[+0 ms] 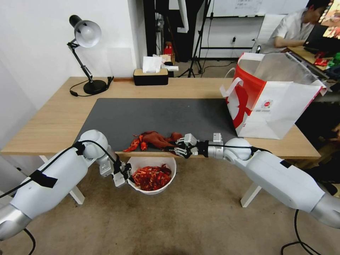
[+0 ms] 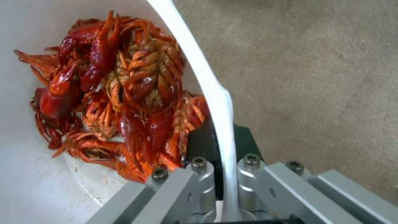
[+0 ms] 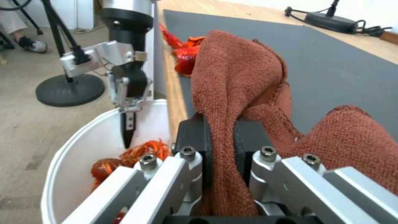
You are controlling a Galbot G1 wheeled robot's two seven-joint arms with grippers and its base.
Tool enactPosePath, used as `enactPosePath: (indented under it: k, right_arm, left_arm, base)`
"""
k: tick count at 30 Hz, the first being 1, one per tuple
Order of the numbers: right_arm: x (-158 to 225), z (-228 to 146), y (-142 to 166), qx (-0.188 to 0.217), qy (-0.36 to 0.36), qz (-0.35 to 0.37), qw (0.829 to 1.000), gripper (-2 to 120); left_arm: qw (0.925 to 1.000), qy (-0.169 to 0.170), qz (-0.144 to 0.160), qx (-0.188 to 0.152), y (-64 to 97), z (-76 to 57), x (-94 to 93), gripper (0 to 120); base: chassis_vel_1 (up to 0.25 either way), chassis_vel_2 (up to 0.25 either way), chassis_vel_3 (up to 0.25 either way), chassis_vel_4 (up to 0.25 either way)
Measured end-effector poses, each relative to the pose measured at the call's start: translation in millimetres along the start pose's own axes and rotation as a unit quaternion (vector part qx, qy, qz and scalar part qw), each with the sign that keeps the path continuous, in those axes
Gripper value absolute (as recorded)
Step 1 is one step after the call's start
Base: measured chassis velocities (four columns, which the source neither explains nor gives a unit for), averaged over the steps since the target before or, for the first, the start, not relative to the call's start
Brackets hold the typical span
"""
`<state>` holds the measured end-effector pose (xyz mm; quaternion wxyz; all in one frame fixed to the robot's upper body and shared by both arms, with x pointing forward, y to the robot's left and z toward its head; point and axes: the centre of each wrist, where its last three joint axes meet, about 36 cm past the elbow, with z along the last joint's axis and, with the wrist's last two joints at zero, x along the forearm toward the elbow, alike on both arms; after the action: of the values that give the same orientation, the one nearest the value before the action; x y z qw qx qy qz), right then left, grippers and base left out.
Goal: Sweep shrimp from table into container with towel, then put container into takeout bag.
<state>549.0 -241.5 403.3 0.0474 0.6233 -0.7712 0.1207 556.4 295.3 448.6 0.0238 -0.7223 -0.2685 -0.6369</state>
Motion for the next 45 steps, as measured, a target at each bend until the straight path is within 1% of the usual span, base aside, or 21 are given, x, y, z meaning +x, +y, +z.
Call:
enactPosePath:
  k: [7,9,21,31,33,38,41,45]
  right_arm:
    - [3,-6,8,0.001,0.002,-0.01,1.0,8]
    - [5,-7,15,0.001,0.001,-0.015,1.0,8]
    - [19,-6,34,0.002,0.003,-0.025,1.0,8]
    - [25,-8,51,-0.001,-0.004,-0.039,0.999,8]
    - [27,-12,54,0.003,-0.008,-0.041,0.999,8]
    - [34,-28,48,0.014,-0.021,-0.033,0.999,8]
    - [35,-32,46,0.015,-0.024,-0.03,0.999,8]
    - [35,-47,32,0.008,-0.051,-0.011,0.999,8]
  left_arm:
    - [1.0,-0.001,-0.002,-0.001,2.4,0.7,-0.9,0]
    - [1.0,0.0,-0.002,-0.001,3.4,1.3,0.4,0]
    - [1.0,0.0,0.0,0.0,1.9,1.7,0.3,0]
    - [1.0,-0.002,0.003,0.005,-5.5,0.8,-1.3,0]
    - [1.0,-0.002,0.005,0.007,-9.6,-0.4,-1.7,0]
    - [0.9999,-0.002,0.007,0.01,-15.4,-1.6,-1.1,0]
    - [0.9999,-0.002,0.007,0.01,-15.9,-1.8,-1.2,0]
    - [0.9999,-0.002,0.009,0.013,-20.5,-3.4,-0.2,0]
  base:
    - [0.0,0.0,0.0,0.0]
    - [0.0,0.0,0.0,0.0]
    - [0.0,0.0,0.0,0.0]
    - [0.0,0.0,0.0,0.0]
    - [0.0,0.0,0.0,0.0]
    - [0.0,0.0,0.0,0.0]
    - [0.0,0.0,0.0,0.0]
    - [0.0,0.0,0.0,0.0]
